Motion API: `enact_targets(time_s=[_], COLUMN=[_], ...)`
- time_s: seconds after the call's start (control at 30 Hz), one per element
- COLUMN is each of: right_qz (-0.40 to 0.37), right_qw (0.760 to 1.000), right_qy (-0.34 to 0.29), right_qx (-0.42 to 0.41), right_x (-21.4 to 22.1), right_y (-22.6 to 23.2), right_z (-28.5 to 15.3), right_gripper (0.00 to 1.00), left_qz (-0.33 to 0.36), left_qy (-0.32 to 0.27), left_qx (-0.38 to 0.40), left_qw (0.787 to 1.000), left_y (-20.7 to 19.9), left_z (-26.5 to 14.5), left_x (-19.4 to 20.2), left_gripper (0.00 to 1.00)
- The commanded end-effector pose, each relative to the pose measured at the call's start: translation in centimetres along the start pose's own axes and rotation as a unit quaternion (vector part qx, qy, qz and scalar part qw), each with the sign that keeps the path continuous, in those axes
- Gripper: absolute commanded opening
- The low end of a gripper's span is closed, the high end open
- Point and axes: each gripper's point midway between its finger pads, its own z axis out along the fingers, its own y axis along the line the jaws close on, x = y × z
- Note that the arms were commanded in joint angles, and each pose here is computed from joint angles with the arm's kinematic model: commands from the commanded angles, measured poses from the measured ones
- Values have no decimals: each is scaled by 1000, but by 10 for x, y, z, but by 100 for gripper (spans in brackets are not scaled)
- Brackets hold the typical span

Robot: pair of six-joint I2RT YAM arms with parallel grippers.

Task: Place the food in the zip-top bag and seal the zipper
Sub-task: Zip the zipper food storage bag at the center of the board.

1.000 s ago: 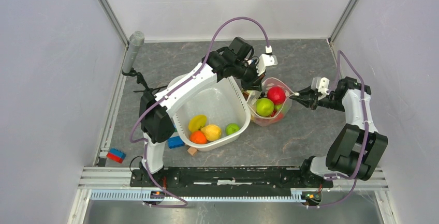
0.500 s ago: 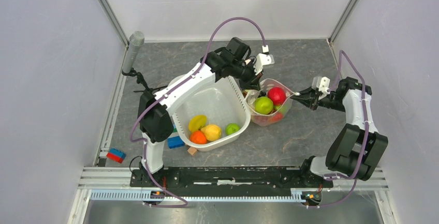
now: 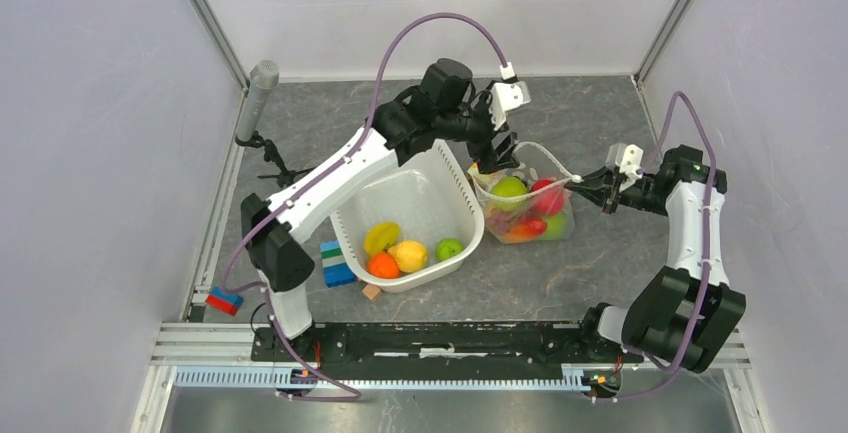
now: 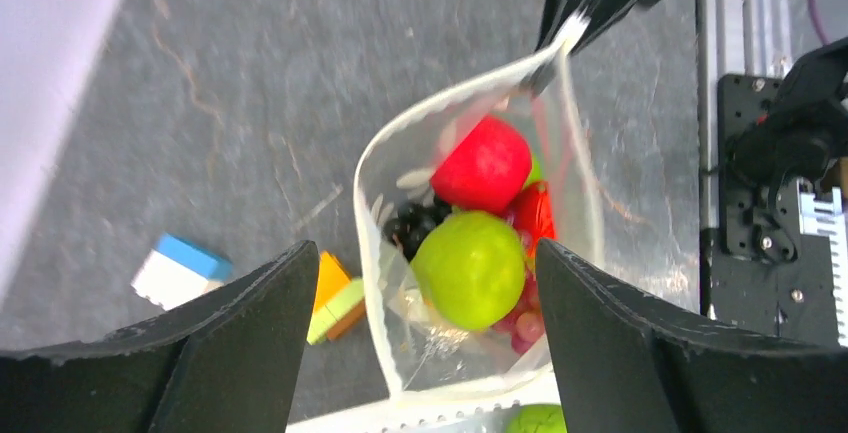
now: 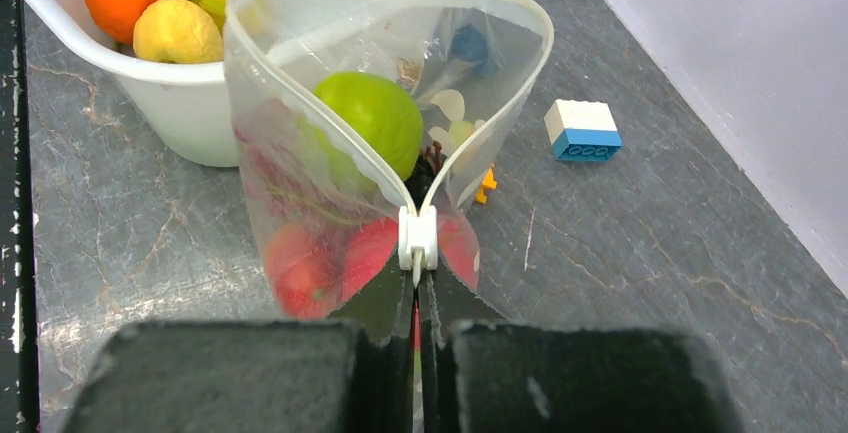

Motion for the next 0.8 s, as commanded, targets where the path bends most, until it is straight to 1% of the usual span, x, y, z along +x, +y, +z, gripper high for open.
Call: enact_targets(time_s=[0.0,0.13,0.23,0.33,0.43,0.57,0.77], right_qz=[0,2,1,-4,-7,-11,-16], right_qw=[1000,1000,1000,1000,1000,1000,1000], right_qy=[-14,-17,-18,-18,-15,-13,-12], right_qx=[8,8,8,8,10,10,12], right_x=[-17,-16,-17,-17,-16,-16,-14], right_y=[0,4,5,8,9,10,11], right_z=[-2,-1,-1,-1,-1,-1,-1], right_gripper=[0,0,0,0,0,0,0], left_qz=[77,124,143,161,177,185,186], left_qy=[-99,-71,-68,-72,-75,-73,-76], left_qx=[-19,2,32,56,69,68,72], left_qw=[992,990,987,983,979,978,977], left_y=[-29,-55,-72,-84,-89,-86,-85], left_z=[-17,15,35,51,62,72,80], left_x=[-82,-76,-74,-75,-74,-71,-71], left_gripper=[86,86,85,80,73,61,57])
